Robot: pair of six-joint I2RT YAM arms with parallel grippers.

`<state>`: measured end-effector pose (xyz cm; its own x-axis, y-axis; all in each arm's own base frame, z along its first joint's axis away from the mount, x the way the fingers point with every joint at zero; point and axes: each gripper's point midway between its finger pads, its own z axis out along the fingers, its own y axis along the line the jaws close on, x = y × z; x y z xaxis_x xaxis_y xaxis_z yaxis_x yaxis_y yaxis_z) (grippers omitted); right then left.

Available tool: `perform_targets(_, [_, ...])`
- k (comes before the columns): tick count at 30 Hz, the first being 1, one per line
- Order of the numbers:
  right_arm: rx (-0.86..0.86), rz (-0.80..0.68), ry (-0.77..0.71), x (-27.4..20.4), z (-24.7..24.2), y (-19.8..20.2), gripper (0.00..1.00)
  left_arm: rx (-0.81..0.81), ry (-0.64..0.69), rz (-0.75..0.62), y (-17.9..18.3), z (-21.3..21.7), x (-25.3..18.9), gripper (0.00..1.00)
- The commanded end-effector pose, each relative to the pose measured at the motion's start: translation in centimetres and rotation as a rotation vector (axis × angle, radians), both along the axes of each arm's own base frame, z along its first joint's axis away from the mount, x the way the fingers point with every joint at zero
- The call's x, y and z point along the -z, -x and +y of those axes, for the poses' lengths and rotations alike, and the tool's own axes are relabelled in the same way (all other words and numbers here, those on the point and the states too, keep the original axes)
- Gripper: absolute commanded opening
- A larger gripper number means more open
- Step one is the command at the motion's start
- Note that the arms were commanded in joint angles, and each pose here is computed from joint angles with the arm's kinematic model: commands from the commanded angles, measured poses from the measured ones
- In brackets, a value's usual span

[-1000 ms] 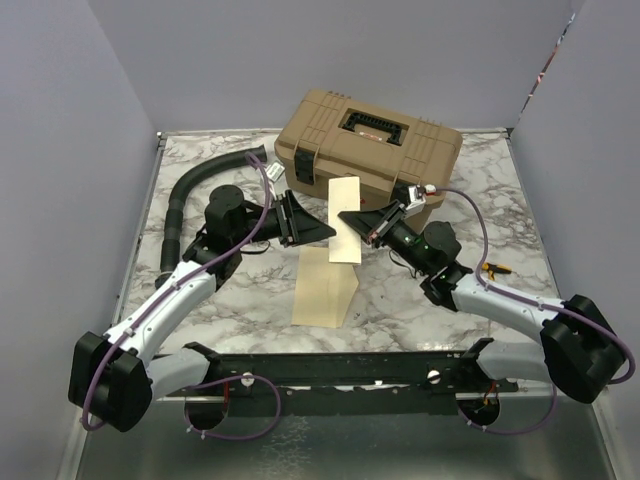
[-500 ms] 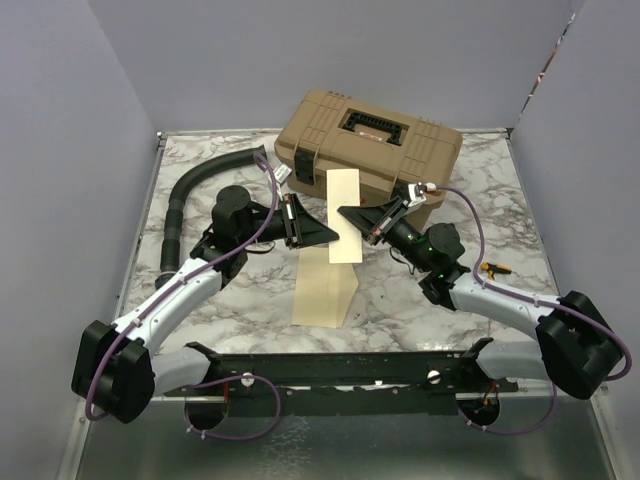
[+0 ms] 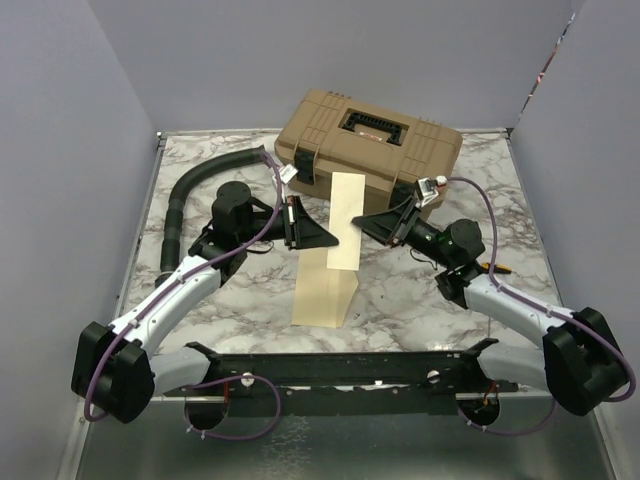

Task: Place the letter into the envelope and seal it

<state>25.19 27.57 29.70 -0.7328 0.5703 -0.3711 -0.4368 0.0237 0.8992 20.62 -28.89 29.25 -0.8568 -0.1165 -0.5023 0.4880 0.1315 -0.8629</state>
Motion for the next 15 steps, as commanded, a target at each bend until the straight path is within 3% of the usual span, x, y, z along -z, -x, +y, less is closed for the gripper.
perform_targets(1, [-0.232,-0.133,0.142,0.8,1.5,3.2,0.47,0.132,0.012,-0.097,2.2,0.0,-1.4,0.00])
perform_targets(6, [-0.315,-0.195,0.163,0.2,2.2,3.6,0.50,0.179,0.008,-0.096,2.8,-0.1,-1.1,0.00])
perform_targets(11, [-0.324,-0.201,0.135,-0.4,2.0,4.2,0.21,0.161,-0.024,-0.097,2.3,-0.1,-0.7,0.00])
perform_targets(15, [-0.333,-0.201,0.125,-0.1,1.8,4.8,0.17,0.139,-0.037,-0.098,1.8,-0.2,-0.6,0.00])
